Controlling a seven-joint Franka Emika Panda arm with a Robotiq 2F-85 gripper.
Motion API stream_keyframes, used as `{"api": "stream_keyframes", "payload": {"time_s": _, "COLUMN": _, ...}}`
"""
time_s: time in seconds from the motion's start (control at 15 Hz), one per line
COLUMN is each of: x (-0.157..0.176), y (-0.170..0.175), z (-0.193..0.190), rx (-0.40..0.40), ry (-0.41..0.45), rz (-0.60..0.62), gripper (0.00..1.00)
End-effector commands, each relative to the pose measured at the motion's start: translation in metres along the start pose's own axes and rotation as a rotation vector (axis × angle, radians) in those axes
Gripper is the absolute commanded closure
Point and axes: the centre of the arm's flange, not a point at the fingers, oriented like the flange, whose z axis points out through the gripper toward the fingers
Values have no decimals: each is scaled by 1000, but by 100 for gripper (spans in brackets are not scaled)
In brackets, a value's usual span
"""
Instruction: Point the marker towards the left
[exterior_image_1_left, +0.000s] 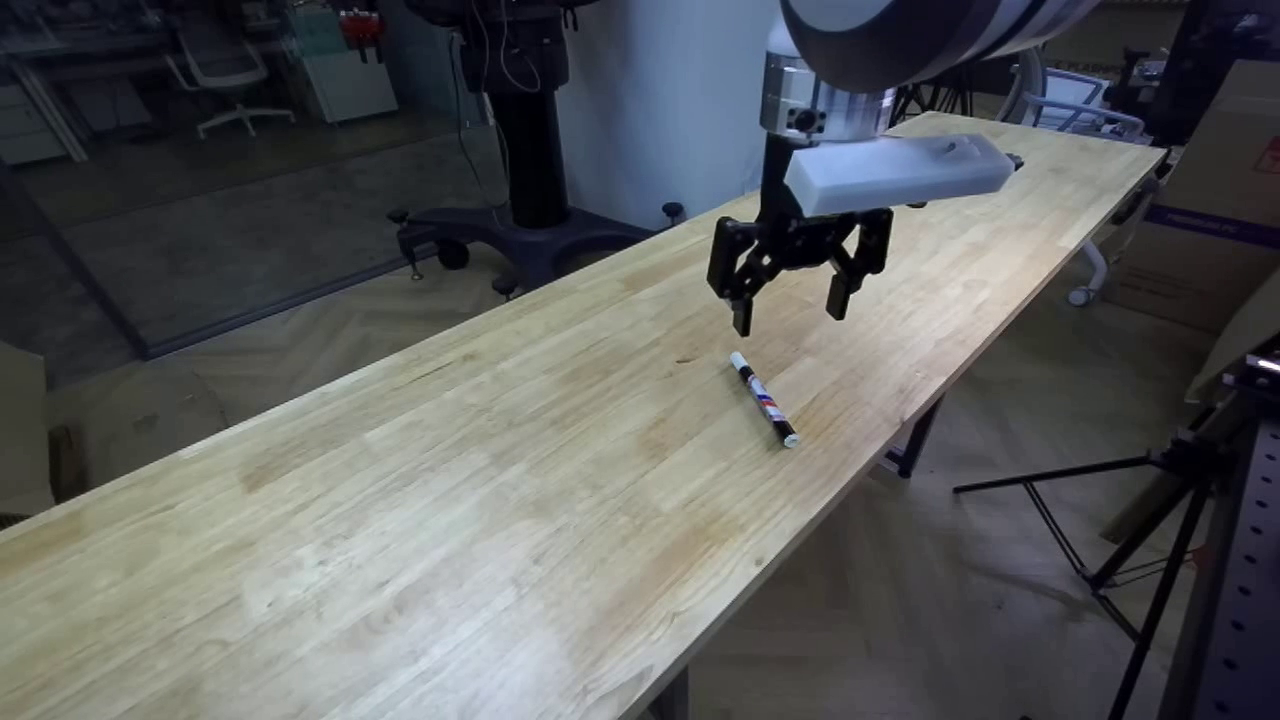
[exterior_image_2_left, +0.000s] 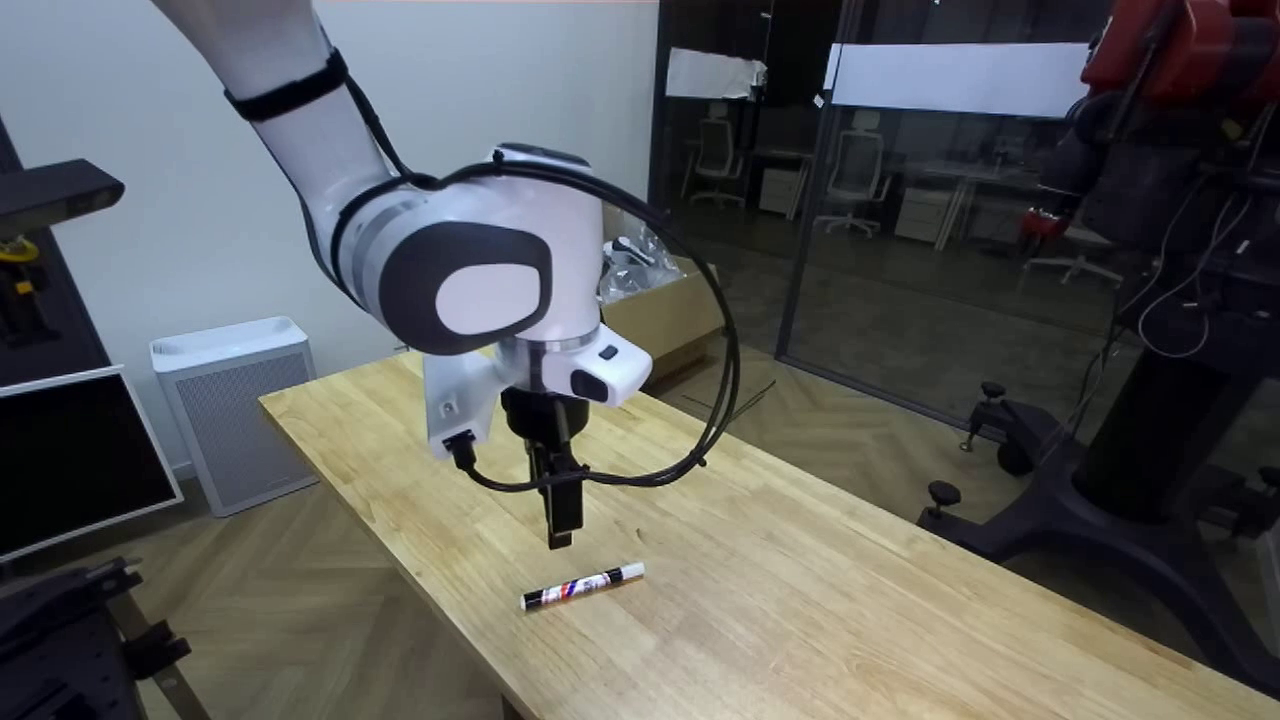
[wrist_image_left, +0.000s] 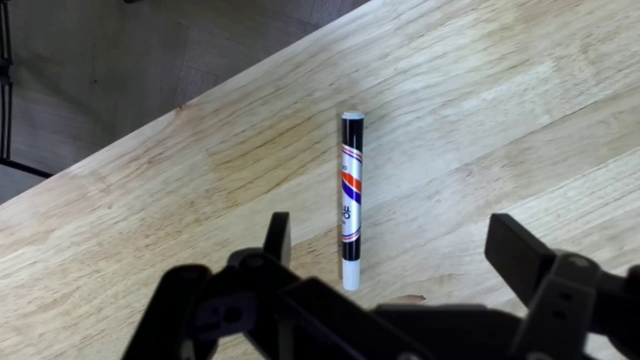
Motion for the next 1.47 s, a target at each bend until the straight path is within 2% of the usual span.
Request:
{"api": "stream_keyframes", "payload": {"time_s": 0.0, "x": 19, "y": 7, "z": 25, "rx": -13, "ry": -24, "rz": 14, "gripper": 0}}
{"api": "stream_keyframes", "payload": {"time_s": 1.0, "x": 48, "y": 6, "z": 115, "rx": -45, "ry": -97, "rz": -77, "gripper": 0}}
{"api": "stream_keyframes", "payload": {"time_s": 1.07, "x": 48, "y": 6, "z": 118, "rx": -44, "ry": -97, "rz": -79, "gripper": 19}}
{"api": "stream_keyframes", "payload": {"time_s": 1.4, "x": 52, "y": 5, "z": 123, "rx": -32, "ry": -92, "rz": -93, "gripper": 55}}
